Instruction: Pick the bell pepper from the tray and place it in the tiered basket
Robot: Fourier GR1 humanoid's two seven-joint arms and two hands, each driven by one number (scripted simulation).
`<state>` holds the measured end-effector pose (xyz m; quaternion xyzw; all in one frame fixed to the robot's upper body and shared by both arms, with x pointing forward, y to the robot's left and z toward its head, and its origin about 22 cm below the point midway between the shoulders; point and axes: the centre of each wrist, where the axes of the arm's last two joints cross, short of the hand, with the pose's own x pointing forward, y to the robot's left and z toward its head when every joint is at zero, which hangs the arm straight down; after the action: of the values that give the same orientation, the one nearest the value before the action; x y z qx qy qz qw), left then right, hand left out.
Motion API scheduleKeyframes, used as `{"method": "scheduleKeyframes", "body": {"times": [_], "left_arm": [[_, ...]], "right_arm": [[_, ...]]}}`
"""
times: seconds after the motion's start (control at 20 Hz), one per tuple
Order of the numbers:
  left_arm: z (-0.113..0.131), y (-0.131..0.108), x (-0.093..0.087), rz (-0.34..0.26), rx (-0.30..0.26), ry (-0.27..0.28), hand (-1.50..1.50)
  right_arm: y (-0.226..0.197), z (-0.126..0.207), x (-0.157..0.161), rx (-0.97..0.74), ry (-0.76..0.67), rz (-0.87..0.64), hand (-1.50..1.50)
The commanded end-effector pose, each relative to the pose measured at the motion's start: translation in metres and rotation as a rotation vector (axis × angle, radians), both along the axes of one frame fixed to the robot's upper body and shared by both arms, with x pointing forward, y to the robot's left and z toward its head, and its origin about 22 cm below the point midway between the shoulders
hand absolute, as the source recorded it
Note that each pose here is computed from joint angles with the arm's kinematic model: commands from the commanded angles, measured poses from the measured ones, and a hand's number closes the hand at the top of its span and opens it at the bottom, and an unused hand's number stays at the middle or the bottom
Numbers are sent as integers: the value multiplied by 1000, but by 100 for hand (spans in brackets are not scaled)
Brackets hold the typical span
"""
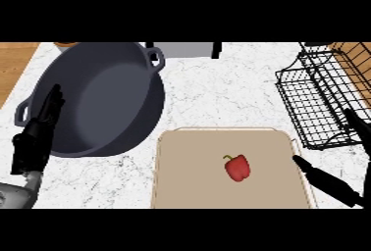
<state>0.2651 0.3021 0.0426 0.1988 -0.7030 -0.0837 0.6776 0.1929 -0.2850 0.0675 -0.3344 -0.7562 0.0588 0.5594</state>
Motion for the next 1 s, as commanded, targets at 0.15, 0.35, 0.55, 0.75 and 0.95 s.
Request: {"method": "scheduleKeyframes", "body": {"times": [0.15,0.35,0.55,0.75,0.95], "left_arm": [[-8,8,-7,15,10,69,0],[6,9,6,-4,23,32,0],[4,-14,3,-51,18,39,0],[-2,-7,6,-48,29,41,0],[7,-7,12,-44,29,38,0]], "right_arm": [[4,0,-51,-325,375,-7,-150],[26,28,-52,-442,502,-20,-150],[57,57,-46,-479,578,-97,-150],[98,64,-34,-481,657,-149,-150],[131,60,-18,-473,767,-172,-150]]}}
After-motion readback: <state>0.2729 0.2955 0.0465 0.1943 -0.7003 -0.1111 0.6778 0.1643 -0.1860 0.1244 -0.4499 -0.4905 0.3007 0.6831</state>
